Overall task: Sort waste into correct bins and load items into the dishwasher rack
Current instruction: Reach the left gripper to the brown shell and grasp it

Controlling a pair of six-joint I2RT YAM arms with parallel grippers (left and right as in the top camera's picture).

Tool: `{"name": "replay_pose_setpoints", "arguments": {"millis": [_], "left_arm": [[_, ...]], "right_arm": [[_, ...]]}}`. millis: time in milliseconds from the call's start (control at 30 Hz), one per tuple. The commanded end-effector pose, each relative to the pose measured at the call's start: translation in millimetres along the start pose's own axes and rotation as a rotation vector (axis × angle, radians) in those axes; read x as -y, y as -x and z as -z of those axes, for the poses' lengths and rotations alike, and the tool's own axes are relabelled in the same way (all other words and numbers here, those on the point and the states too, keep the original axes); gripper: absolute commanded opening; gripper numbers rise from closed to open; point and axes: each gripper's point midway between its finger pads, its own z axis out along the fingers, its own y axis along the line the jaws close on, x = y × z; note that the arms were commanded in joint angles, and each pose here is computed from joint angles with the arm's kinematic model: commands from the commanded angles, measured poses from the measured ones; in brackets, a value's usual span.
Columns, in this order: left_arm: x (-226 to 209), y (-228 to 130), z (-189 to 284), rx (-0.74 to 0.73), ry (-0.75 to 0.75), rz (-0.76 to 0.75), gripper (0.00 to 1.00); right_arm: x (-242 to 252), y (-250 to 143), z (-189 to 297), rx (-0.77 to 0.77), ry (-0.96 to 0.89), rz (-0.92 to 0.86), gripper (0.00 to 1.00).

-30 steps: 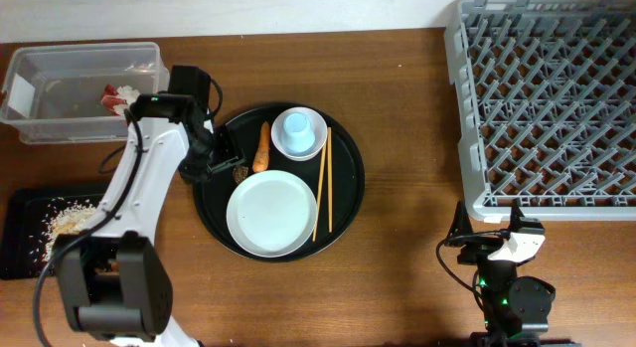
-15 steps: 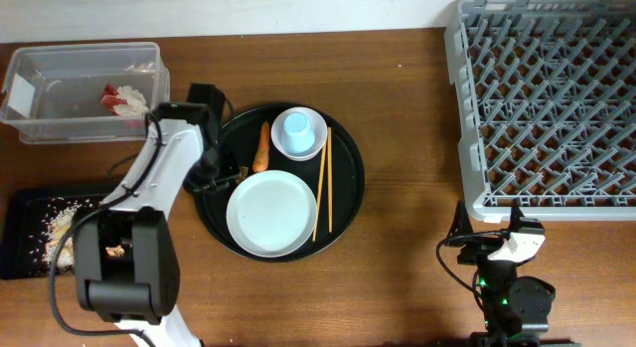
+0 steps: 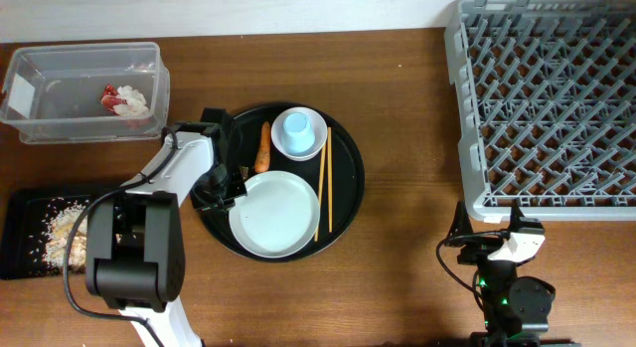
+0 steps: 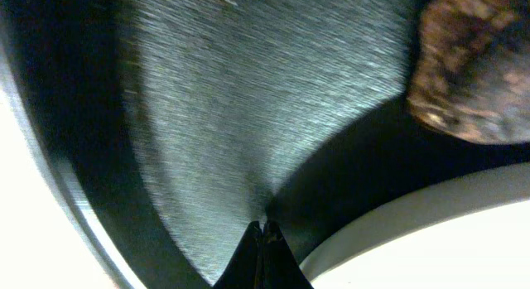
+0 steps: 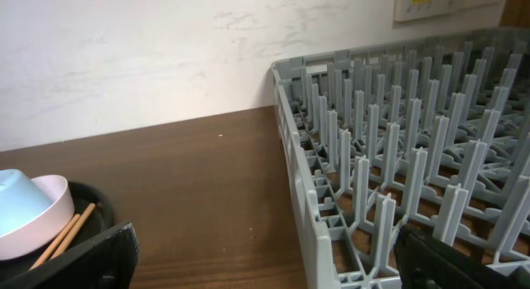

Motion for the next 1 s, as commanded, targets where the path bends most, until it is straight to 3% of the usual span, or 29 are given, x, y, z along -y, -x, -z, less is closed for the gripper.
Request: {"name": "replay_pose_setpoints", "arguments": {"millis": [0,133,333,400,467,500,600,833,967], "left_arm": [[12.3,-4.0,0.1,-0.031,-0.069,-0.013,0.00],[11.4,6.1,6.1,0.006,-0.056,-0.030,0.01],[12.2,34.1,27.7,0.108,-0.032,-0.028,0.17],[16.5,43.8,37.5,0.142,-0.046,-0.027,0.35],[23.1,57.3,48.8,0.192,-0.070,-0.027,0.77],[25.8,63.1,52.5,0.215,-0.081,-0.026,0.83],[33.1,76.8,56.7,0.271,-0.112,-0.025,0.82],[32.8,73.2,49.3,0.261,-0.108,-0.027,0.63],[30.7,63.6,33.3,0.212,-0.101,-0.004,0.63]], "right_arm": [[1.9,-2.3,0.1,-0.005,-0.012,-0.007,0.98],[1.8,-2.3,0.1,-0.005,-0.012,-0.007,0.98],[1.8,-2.3,0.1,-0.005,-0.012,-0.007,0.98],[1.9,-2.3,0.1,-0.005,-0.012,-0.007,0.98],[1.9,-2.3,0.1,-0.005,-0.012,-0.007,0.98],[1.8,-2.3,0.1,-0.005,-0.012,-0.007,0.98],[1.9,-2.3,0.1,-0.005,-0.012,-0.007,0.98],[1.9,-2.3,0.1,-0.005,-0.012,-0.007,0.98],[1.8,-2.3,0.1,-0.005,-0.012,-0.007,0.98]]}}
